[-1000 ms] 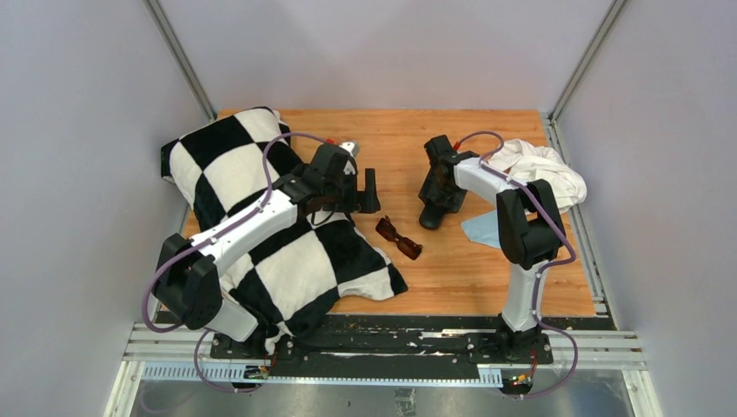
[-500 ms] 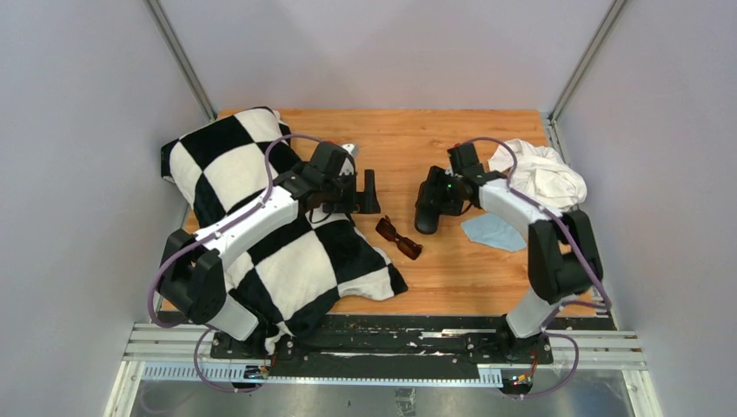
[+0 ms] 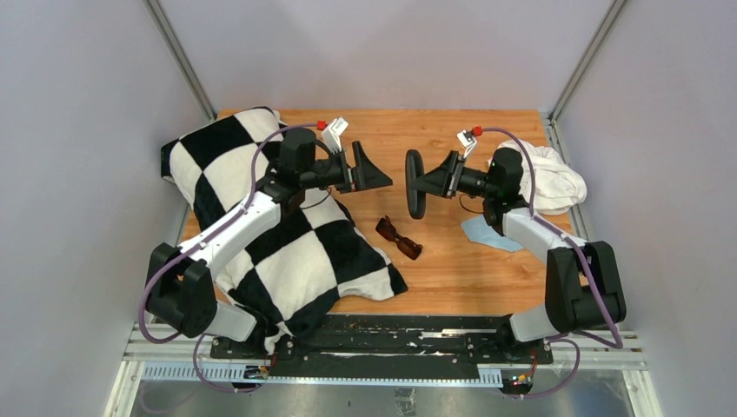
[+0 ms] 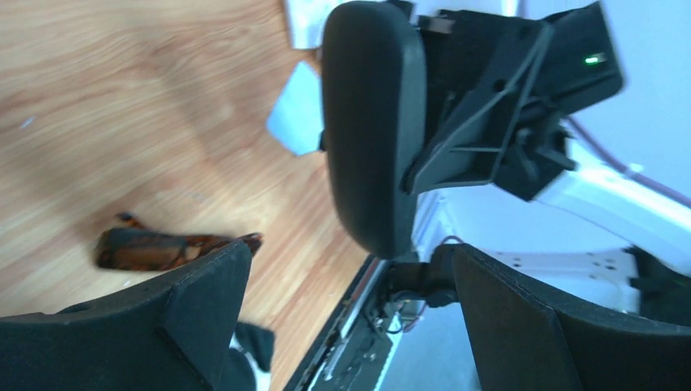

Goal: Organize the sunglasses
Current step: Pick up the sunglasses case from the center of the board.

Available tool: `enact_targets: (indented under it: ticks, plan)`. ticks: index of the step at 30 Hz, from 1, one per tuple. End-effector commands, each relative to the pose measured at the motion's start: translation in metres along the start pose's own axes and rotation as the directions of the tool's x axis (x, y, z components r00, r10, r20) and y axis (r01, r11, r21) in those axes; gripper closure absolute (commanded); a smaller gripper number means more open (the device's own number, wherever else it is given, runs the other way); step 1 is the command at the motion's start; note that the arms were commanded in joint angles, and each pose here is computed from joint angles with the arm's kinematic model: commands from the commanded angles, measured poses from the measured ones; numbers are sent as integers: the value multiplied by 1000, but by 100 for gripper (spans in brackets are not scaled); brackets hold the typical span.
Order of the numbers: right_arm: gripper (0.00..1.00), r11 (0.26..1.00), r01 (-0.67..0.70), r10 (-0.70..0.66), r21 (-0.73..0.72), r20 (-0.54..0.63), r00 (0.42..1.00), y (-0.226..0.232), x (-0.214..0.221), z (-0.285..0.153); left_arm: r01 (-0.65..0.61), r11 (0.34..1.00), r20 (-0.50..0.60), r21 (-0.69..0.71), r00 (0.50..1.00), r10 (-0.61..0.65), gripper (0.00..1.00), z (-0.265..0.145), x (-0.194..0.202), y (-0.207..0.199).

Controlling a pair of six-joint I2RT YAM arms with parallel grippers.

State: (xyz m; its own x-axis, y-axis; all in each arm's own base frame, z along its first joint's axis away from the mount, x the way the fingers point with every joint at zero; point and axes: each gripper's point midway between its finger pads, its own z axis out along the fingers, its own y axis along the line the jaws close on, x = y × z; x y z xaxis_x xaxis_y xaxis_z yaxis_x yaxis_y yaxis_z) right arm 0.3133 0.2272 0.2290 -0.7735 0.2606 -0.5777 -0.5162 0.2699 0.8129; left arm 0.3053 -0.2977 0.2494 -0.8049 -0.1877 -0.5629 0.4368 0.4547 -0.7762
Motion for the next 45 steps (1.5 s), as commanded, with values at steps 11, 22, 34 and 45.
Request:
enact_targets:
  ticks: [11,22,34,45]
  plan:
    - [56,922,6,-26,-388,-48,999,65,-3,-2,-71,961,-5,266,997,75,0,-9,-12,-68]
    - [56,906,23,-61,-424,-77,995,81,2,4,-46,964,-41,263,997,59,0,18,-12,-65]
    - [57,901,8,-58,-433,-103,993,84,8,8,-23,960,-40,279,999,36,16,26,-18,-67]
    - [58,903,-24,-30,-429,-119,992,82,8,10,-21,961,-43,275,999,34,7,28,-13,-60]
